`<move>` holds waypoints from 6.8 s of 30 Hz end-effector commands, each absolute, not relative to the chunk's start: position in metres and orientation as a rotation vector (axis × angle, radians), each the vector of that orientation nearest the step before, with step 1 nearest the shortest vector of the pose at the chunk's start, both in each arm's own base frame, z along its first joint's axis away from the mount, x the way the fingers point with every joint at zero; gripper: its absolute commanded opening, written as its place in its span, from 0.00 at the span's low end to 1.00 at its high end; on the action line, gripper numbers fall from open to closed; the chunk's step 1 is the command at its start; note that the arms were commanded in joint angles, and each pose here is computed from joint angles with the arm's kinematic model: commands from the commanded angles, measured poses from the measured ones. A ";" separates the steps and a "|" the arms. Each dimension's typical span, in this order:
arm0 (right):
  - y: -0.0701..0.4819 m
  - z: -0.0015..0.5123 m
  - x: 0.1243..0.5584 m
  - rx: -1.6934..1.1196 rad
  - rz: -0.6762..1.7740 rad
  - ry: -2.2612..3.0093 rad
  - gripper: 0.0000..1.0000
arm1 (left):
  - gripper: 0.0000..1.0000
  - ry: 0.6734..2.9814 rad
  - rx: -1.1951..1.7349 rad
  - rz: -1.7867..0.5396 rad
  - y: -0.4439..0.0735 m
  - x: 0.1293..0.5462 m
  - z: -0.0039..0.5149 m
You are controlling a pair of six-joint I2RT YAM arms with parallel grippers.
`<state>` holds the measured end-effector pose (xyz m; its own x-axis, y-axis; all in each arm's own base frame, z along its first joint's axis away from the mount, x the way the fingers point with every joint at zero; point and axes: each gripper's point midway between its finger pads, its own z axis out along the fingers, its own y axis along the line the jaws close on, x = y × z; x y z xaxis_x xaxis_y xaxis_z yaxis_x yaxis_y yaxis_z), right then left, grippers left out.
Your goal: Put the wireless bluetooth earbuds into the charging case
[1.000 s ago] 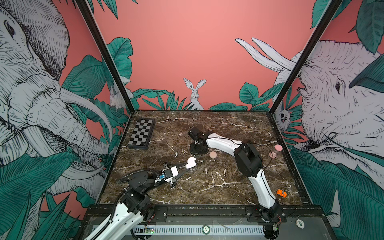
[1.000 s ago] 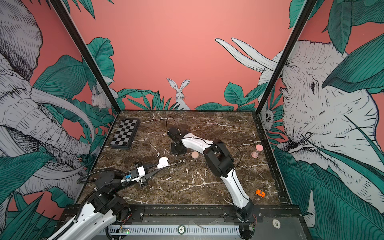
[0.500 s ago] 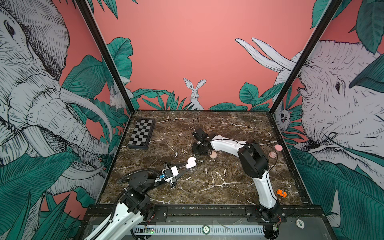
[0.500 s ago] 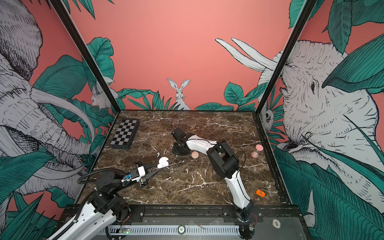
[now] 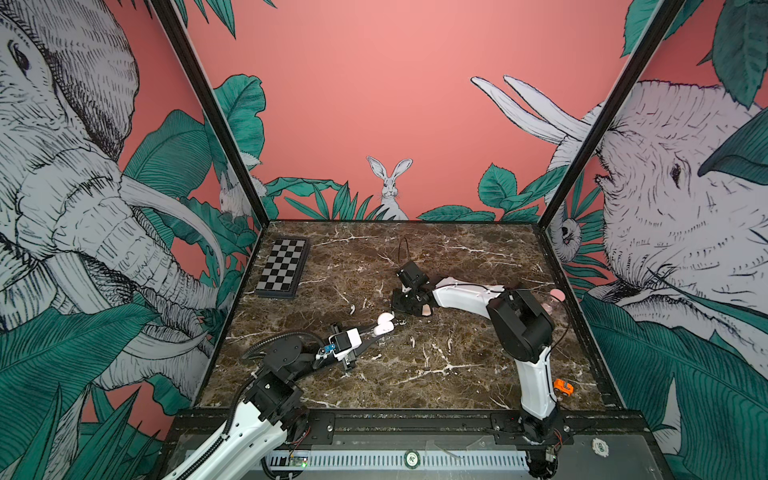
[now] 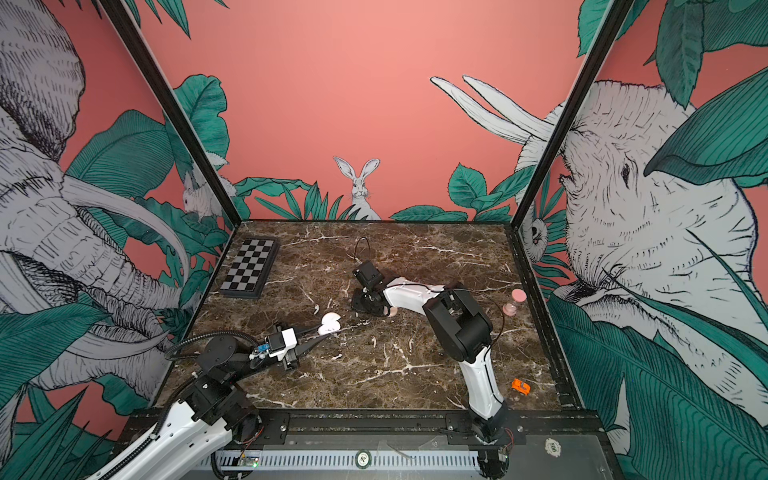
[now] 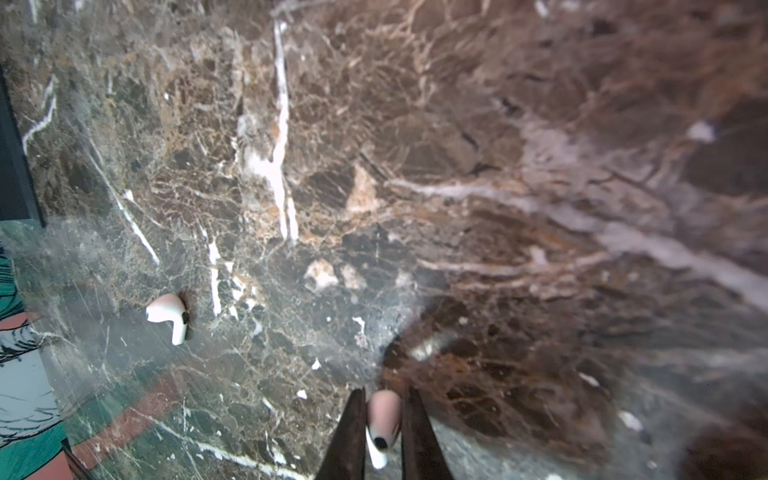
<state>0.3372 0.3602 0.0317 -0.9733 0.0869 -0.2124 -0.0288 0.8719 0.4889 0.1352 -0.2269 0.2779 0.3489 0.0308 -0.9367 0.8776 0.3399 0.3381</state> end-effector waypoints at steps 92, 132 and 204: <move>0.288 0.212 0.312 -0.039 1.001 2.231 0.14 | 0.00 1.114 0.559 -0.983 -0.243 0.184 0.277; 0.313 0.328 0.257 -0.230 1.196 1.902 0.16 | 0.00 1.182 0.512 -1.038 -0.263 0.205 0.273; 0.348 0.318 0.238 -0.309 1.264 1.883 0.15 | 0.00 1.139 0.433 -1.067 -0.251 0.204 0.295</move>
